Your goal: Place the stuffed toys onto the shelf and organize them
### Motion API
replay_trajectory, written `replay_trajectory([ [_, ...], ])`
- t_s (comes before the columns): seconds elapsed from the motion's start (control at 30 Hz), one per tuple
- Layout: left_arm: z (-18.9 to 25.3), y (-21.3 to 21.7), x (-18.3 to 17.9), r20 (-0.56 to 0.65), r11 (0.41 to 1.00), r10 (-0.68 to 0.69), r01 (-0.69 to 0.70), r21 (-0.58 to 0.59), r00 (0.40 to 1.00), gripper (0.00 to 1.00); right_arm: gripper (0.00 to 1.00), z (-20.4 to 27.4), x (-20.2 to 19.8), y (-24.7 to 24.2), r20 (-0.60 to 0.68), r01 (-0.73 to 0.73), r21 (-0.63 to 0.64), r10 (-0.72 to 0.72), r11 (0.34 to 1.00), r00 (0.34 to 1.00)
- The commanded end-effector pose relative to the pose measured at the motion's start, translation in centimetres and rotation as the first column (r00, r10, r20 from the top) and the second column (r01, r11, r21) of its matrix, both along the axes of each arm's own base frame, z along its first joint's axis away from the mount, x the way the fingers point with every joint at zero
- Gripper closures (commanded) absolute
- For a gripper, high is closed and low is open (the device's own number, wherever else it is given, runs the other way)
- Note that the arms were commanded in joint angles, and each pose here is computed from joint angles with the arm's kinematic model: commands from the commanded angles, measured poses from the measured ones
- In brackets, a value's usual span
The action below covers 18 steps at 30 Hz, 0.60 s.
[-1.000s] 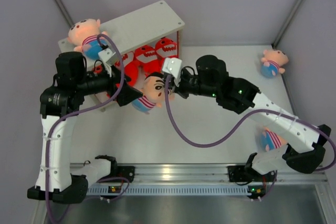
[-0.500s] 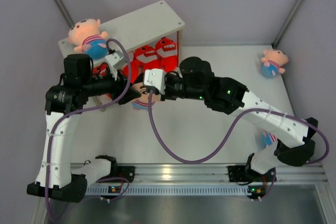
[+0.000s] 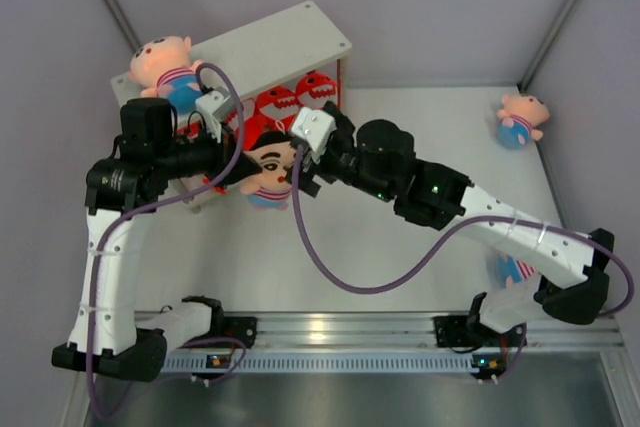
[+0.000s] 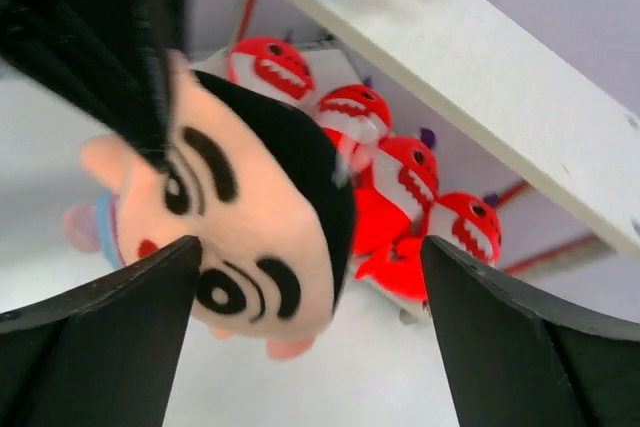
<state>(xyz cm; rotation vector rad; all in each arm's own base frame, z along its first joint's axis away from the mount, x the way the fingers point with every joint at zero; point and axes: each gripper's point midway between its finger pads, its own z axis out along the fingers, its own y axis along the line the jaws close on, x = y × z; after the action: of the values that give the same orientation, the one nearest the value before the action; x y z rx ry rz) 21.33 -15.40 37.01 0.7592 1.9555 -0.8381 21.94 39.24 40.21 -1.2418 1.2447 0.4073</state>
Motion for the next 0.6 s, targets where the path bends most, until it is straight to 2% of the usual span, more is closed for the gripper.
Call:
replay_trajectory([
  [0.0,3.6,0.6,1.4,0.086,0.990,0.134,-0.129,-0.063,0.987,1.00,0.08,6.6,3.2,-5.3,-0.209,0.369,0.416,-0.308,0.831,0.928],
  [0.03,4.3,0.8,1.7,0.103,0.986,0.159,-0.152,-0.075,0.982,1.00,0.05,6.3,3.1,-6.9,-0.272,0.419,0.477,-0.324,0.773,0.906],
  [0.07,5.2,0.7,1.9,0.098,0.978,0.188,-0.177,-0.112,0.977,1.00,0.01,7.1,2.1,-8.5,-0.369,0.446,0.559,-0.272,0.699,0.889],
  [0.1,6.0,0.7,2.1,0.110,0.974,0.201,-0.186,-0.132,0.973,1.00,0.01,7.1,1.6,-8.8,-0.395,0.439,0.611,-0.227,0.659,0.890],
  [0.13,7.3,0.9,2.1,0.132,0.967,0.220,-0.198,-0.159,0.967,1.00,0.01,4.5,1.3,-8.3,-0.456,0.457,0.641,-0.173,0.617,0.873],
  [0.2,9.1,1.0,2.6,0.126,0.945,0.271,-0.239,-0.225,0.954,1.00,0.01,3.3,0.7,-8.7,-0.488,0.465,0.676,-0.125,0.572,0.864],
  [0.23,10.3,0.9,2.7,0.146,0.937,0.282,-0.239,-0.256,0.948,1.00,0.01,1.4,0.8,-8.2,-0.505,0.480,0.659,-0.132,0.579,0.853],
  [0.3,12.1,0.7,2.5,0.131,0.923,0.284,-0.234,-0.305,0.950,1.00,0.01,0.9,0.0,-6.2,-0.484,0.449,0.654,-0.119,0.609,0.867],
  [0.43,12.5,0.6,3.0,0.068,0.902,0.286,-0.244,-0.357,0.956,1.00,0.01,3.6,-1.5,-3.1,-0.401,0.316,0.726,0.003,0.611,0.916],
  [0.57,12.2,1.0,3.4,0.038,0.887,0.307,-0.271,-0.373,0.951,1.00,0.01,4.8,-1.1,-1.2,-0.361,0.278,0.740,0.012,0.613,0.932],
])
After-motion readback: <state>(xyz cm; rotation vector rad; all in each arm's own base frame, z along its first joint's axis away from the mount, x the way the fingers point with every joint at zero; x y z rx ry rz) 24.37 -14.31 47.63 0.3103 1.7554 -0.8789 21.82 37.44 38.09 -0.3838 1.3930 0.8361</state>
